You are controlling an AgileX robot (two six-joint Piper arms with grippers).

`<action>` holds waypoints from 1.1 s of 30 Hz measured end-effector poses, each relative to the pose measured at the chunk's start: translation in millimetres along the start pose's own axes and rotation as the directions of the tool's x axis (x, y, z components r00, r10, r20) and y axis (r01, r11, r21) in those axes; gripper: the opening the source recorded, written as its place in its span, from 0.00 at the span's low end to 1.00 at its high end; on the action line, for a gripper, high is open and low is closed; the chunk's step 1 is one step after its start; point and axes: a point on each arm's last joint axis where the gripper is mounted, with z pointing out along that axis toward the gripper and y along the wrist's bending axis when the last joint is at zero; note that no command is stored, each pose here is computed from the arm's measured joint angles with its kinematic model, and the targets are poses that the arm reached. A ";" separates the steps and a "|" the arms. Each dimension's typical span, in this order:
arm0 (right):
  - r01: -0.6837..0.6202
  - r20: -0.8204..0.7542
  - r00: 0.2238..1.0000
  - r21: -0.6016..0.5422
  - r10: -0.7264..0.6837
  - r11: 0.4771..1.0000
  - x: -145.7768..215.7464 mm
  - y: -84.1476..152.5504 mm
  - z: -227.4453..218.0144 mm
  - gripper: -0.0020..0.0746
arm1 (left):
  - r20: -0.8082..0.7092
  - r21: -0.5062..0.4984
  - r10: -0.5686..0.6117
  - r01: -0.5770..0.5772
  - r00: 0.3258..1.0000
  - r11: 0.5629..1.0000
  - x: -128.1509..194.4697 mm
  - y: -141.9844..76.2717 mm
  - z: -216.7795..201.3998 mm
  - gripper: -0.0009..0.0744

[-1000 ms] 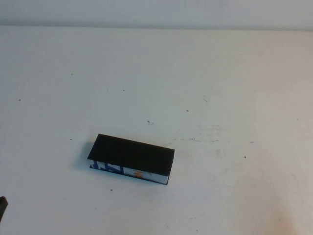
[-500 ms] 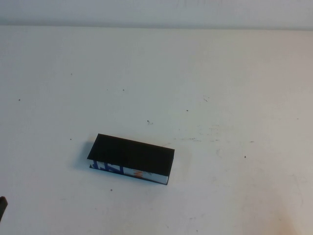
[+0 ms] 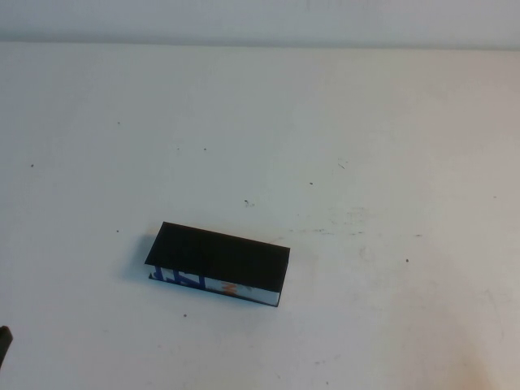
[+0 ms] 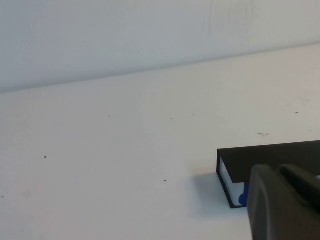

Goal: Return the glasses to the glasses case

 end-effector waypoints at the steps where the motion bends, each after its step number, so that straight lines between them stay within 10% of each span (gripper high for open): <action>1: 0.000 0.000 1.000 0.000 0.000 1.000 0.0 0.0 0.0 0.01 | 0.000 0.000 0.000 0.000 1.000 1.000 0.0 0.0 0.0 0.01; 33: 0.000 0.000 1.000 0.000 0.000 1.000 0.0 0.0 0.0 0.01 | -0.233 -0.247 -0.096 0.037 0.968 0.968 22.0 13.0 -4.0 0.01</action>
